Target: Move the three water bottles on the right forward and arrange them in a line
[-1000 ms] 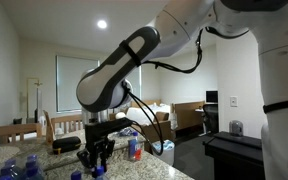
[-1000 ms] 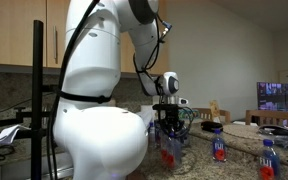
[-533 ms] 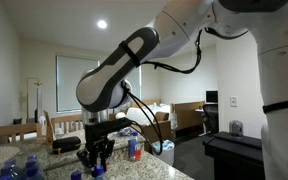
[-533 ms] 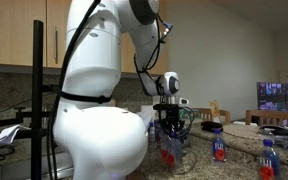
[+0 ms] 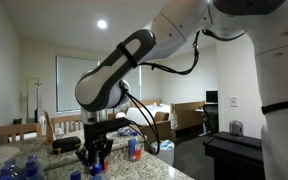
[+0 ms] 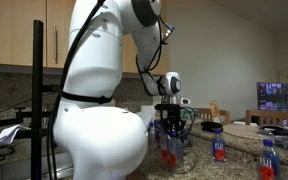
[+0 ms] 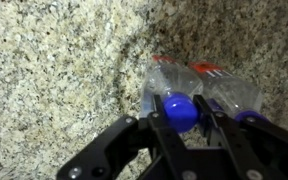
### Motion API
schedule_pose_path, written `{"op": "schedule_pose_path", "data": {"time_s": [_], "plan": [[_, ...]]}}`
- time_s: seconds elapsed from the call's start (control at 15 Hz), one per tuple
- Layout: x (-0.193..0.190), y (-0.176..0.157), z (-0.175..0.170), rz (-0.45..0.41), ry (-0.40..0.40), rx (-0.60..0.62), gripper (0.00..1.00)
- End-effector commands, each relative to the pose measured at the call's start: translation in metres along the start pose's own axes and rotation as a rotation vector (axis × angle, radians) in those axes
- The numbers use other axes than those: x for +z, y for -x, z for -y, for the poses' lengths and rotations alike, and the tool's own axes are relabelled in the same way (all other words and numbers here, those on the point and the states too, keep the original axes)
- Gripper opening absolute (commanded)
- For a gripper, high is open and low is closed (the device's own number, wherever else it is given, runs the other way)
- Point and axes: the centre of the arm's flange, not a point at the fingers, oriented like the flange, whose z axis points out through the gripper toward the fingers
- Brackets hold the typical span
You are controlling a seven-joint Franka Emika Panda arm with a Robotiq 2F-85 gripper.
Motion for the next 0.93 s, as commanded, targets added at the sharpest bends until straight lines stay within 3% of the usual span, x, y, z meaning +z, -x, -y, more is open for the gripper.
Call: {"op": "schedule_pose_path", "data": {"time_s": [0.0,0.87], "plan": [[0.0030,-0.0053,-0.0027,0.011,-0.022,-0.020,0.12],[0.0056,-0.0029,-0.0032,0.010,-0.032,-0.011,0.12]]}}
